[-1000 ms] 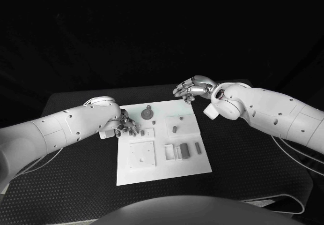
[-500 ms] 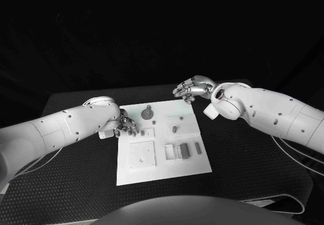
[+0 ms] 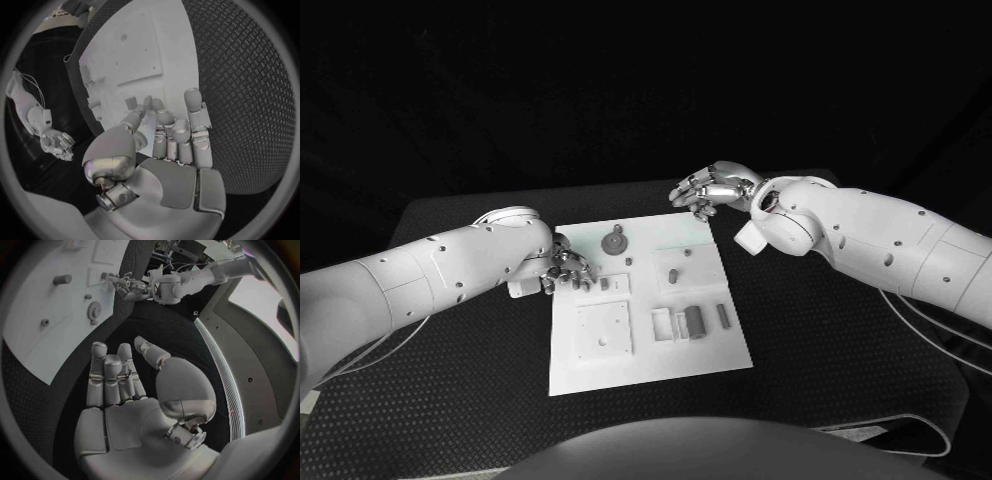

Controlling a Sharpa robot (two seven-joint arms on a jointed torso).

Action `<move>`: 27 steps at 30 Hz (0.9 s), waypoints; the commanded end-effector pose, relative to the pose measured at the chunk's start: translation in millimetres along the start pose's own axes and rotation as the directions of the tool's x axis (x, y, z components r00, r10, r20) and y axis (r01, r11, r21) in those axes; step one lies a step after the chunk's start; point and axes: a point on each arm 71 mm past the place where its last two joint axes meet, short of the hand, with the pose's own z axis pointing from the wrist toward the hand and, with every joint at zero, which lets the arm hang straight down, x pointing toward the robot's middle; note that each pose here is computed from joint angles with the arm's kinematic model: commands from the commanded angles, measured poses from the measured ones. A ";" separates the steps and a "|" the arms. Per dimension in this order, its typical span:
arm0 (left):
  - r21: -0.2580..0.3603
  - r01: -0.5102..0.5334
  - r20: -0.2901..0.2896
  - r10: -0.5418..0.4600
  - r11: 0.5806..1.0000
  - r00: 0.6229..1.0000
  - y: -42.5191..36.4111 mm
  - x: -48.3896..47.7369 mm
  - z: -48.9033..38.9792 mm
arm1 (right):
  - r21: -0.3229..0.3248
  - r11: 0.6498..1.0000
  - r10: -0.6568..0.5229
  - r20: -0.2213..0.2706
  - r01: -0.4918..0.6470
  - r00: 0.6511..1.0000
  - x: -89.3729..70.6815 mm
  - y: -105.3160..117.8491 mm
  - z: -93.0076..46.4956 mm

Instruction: Assemble the parts on the task board

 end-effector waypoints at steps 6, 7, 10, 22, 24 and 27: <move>0.029 0.041 -0.032 -0.040 0.999 0.999 -3.8 2.9 -0.7 | -0.007 1.000 0.000 -0.014 0.000 1.000 1.7 0.6 0.3; 0.031 0.042 -0.035 -0.041 0.999 0.999 -4.2 3.3 -0.8 | -0.007 1.000 0.000 -0.014 0.000 1.000 1.6 0.5 0.3; 0.036 0.044 -0.040 -0.042 0.998 0.998 -5.3 4.1 -1.1 | -0.007 1.000 0.000 -0.014 0.000 1.000 1.4 0.4 0.2; 0.038 0.054 -0.033 -0.053 0.998 0.998 -4.4 3.0 -0.8 | -0.007 1.000 0.000 -0.014 0.000 1.000 1.4 0.2 0.1; 0.035 0.054 -0.027 -0.053 0.998 0.998 -2.6 2.0 -0.6 | -0.006 1.000 0.000 -0.014 0.000 1.000 1.4 0.1 0.1; 0.035 0.060 -0.019 -0.060 0.998 0.998 0.4 0.5 -1.1 | -0.006 1.000 0.000 -0.013 0.000 1.000 1.3 -0.2 -0.1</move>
